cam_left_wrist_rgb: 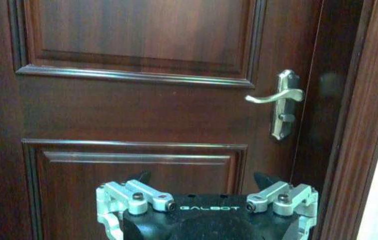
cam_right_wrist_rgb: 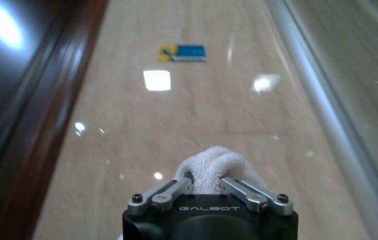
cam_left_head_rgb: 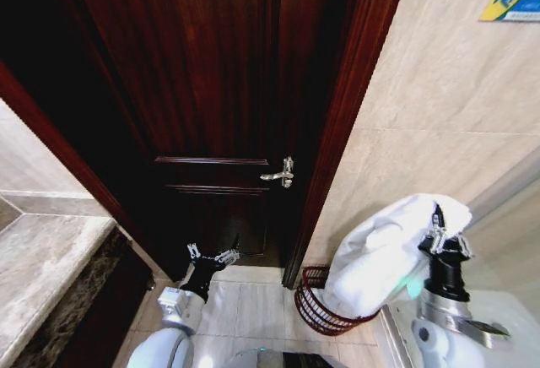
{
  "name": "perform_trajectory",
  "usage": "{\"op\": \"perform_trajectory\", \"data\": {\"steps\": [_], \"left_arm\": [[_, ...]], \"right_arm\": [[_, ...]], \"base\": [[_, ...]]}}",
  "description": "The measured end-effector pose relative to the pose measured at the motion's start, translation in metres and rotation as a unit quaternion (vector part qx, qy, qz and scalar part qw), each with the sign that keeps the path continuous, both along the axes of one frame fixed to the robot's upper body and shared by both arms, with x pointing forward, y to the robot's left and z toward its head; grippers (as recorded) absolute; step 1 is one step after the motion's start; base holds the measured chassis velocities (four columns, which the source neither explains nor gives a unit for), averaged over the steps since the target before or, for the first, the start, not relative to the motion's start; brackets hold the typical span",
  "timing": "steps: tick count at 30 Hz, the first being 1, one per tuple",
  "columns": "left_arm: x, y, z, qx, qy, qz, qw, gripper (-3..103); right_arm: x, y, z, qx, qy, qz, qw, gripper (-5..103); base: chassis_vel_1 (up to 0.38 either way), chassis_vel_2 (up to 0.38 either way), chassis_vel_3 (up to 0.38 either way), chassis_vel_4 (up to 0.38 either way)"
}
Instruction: Discard the used towel into the hamper.
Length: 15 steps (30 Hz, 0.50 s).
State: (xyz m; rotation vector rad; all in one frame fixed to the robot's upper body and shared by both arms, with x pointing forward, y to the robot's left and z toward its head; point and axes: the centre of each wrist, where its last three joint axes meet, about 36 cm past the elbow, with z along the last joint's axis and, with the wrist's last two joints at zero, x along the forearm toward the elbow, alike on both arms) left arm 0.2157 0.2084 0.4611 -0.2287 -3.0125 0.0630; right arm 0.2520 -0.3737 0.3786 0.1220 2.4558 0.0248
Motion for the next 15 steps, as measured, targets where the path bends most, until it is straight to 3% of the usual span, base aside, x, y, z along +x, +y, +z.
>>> {"op": "perform_trajectory", "data": {"steps": [6,15], "left_arm": [[0.000,0.000,0.000,0.000,0.000,0.000,1.0000,100],[0.000,0.000,0.000,0.000,0.000,0.000,1.0000,100]], "right_arm": [[-0.009,-0.007,-0.056,0.018,0.046,-0.010,0.999,5],[0.004,0.005,-0.092,0.022,0.074,0.005,0.997,5]], "base": [[0.000,0.000,0.000,0.000],[0.000,0.000,0.000,0.000]]}}
